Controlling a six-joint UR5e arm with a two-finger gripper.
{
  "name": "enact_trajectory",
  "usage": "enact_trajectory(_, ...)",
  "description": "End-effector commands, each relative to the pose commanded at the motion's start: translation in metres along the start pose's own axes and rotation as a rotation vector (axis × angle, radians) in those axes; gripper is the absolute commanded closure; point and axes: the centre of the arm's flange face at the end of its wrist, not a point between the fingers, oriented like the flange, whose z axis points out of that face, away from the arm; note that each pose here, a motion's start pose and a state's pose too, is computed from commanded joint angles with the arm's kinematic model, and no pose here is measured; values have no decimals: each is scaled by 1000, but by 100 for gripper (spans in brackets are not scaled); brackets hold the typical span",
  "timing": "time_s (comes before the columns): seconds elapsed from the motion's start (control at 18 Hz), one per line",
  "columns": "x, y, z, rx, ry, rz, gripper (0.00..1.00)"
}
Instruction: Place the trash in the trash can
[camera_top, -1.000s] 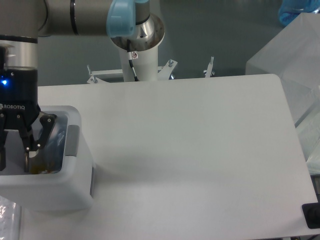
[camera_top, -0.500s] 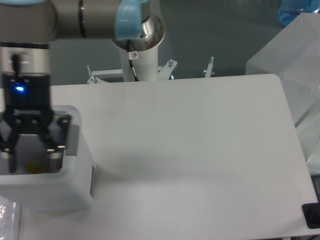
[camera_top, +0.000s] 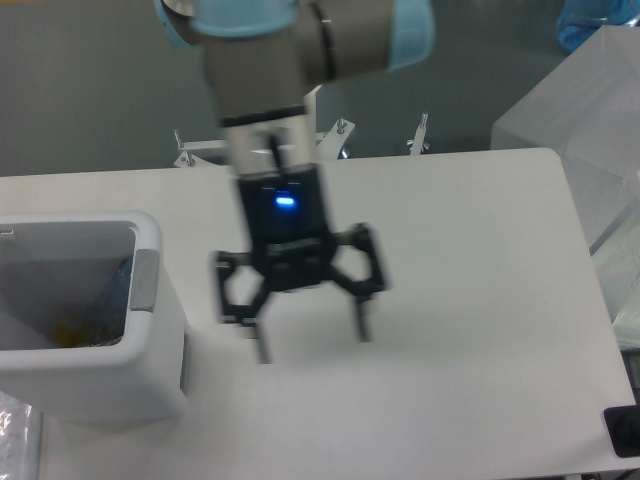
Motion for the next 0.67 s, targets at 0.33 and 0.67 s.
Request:
enact_trajectory(0.33,-42,45,-6,-175,-92,351,0)
enact_trajectory(0.67,-89,80,-35,-199,-100,391,0)
